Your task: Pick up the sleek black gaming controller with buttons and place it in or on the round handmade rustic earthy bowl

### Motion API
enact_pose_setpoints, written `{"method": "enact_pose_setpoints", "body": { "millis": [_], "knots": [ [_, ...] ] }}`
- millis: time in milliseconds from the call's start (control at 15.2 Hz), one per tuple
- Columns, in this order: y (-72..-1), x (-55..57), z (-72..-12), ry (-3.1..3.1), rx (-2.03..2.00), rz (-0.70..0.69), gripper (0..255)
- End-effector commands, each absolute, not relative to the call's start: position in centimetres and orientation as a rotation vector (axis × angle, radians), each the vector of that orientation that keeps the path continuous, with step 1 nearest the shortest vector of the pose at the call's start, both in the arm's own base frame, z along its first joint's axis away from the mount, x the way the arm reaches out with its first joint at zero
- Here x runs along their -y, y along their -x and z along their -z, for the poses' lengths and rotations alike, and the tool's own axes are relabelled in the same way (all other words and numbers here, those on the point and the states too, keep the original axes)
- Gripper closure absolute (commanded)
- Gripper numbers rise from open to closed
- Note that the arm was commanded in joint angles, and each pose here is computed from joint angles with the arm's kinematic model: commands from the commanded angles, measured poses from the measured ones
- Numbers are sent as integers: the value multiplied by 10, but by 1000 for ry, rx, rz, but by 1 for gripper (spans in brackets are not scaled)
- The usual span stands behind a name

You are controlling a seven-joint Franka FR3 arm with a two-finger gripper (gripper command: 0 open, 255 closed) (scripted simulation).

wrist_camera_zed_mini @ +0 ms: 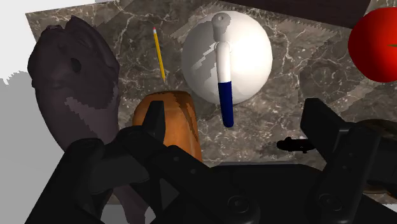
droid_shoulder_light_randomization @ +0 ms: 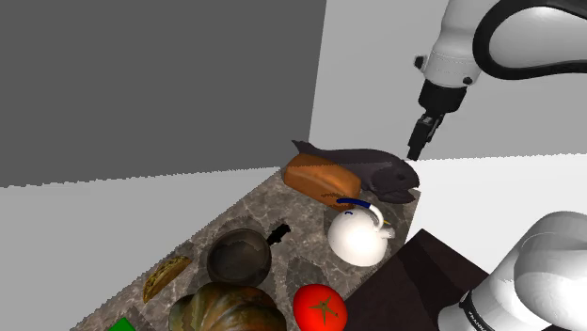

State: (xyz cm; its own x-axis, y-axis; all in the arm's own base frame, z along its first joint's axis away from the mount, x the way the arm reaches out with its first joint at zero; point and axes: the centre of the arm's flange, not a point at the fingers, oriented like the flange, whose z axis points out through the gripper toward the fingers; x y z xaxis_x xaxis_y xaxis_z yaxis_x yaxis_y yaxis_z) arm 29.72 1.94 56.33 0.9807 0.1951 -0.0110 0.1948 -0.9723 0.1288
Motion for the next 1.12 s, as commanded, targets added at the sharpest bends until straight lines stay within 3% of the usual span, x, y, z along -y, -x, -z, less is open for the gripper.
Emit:
{"method": "enact_pose_setpoints", "body": {
  "millis": [0,1056],
  "knots": [
    [-297,-19,-563,-2997,-296,-3,0],
    [-371,-98,-397,-3131,116,-138,0]
  ]
}}
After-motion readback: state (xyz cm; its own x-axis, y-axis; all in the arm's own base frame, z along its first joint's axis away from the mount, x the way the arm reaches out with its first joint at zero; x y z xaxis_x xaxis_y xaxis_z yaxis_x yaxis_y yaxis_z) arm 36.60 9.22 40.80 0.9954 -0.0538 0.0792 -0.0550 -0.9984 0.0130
